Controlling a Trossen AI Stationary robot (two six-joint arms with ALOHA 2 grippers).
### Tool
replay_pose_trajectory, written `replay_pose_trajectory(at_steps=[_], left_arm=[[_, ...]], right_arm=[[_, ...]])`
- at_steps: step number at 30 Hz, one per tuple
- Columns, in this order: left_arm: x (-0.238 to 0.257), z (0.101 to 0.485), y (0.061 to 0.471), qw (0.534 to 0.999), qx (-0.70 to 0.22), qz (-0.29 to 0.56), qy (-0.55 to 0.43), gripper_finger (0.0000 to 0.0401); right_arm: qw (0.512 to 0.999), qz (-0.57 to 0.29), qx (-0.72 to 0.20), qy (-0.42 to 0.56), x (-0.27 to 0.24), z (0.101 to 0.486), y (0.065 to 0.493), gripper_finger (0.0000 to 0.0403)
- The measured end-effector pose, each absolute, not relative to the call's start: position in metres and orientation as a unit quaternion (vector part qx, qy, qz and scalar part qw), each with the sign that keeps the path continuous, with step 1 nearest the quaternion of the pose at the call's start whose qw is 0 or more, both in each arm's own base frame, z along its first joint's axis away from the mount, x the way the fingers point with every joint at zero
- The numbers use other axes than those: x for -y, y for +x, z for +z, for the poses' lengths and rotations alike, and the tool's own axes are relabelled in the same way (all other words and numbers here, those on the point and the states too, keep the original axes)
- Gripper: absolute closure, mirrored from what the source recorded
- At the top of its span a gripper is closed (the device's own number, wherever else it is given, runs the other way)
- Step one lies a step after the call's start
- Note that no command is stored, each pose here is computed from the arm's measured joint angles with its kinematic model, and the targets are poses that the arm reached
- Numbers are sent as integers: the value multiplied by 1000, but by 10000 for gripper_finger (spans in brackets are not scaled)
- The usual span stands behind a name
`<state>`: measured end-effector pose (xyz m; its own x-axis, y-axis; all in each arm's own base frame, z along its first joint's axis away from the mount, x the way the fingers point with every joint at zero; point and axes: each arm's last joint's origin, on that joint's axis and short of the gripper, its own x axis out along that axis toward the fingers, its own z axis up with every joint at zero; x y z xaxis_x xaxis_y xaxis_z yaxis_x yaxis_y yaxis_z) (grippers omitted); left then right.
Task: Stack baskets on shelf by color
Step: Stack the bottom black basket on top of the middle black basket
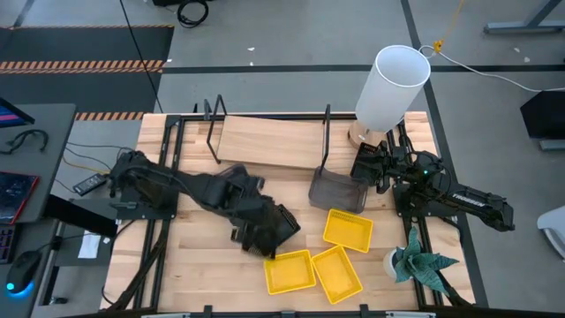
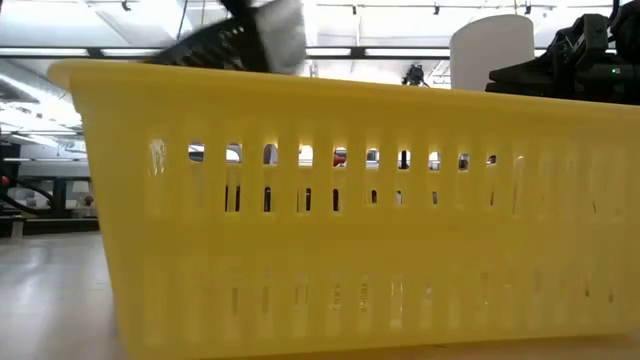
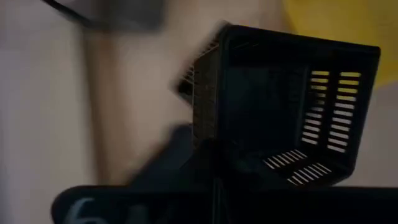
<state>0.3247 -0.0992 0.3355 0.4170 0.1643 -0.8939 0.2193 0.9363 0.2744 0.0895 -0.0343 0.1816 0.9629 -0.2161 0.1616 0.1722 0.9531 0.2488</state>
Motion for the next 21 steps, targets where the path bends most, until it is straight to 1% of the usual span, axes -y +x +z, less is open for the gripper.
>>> replay_pose_trajectory(at_steps=[2,4,8,12,14,19,21], left_arm=[[92,337,328,814,-530,-25,236,387],[86,336,331,796,-529,-53,289,387],[77,332,342,777,-513,-94,354,386],[70,330,353,772,-485,-135,388,385],[67,328,358,771,-477,-142,398,387],[63,318,364,760,-486,-173,395,387],[64,315,368,763,-481,-184,391,387]], right_arm=[[984,-99,94,117,34,182,90,288],[984,-99,94,117,34,182,90,288],[984,-99,94,117,34,182,90,288],[984,-99,94,117,34,182,90,288],[984,-98,95,117,34,182,89,288],[984,-98,98,116,34,182,89,288],[984,-99,97,116,34,182,89,288]])
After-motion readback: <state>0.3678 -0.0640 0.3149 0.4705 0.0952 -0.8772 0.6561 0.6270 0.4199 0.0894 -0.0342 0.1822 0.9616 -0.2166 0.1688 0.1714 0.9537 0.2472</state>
